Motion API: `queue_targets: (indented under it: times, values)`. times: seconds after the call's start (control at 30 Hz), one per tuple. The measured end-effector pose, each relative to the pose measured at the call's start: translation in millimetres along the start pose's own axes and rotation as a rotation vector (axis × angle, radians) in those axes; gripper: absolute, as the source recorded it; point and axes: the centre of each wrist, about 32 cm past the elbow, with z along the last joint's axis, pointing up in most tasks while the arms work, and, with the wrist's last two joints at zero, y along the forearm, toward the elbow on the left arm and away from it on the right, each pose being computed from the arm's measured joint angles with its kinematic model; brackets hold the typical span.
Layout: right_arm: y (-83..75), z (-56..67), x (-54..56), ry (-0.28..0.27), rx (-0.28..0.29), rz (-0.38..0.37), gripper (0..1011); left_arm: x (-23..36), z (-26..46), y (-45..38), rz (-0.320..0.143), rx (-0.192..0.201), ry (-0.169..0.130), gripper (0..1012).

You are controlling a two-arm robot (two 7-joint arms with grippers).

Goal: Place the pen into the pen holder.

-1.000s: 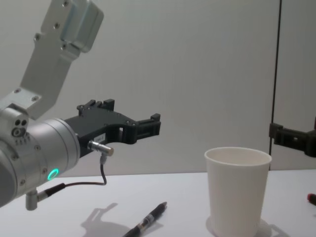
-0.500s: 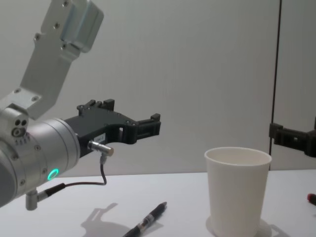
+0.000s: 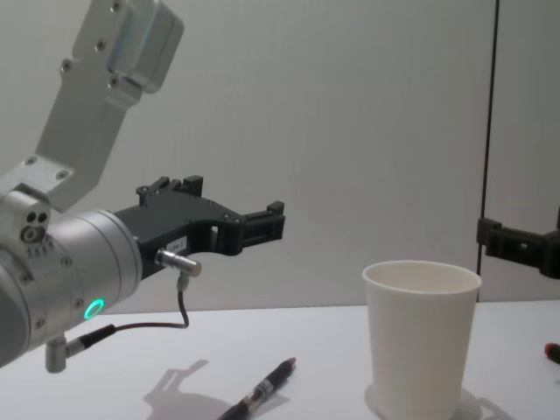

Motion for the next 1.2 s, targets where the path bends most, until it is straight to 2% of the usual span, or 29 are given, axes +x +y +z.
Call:
queue_targets:
  times: [1.2]
  values:
    - [0.0,0.0,0.0,0.0,0.0,0.0,1001,0.0,0.0,0.0,0.0,0.0,0.0,1001]
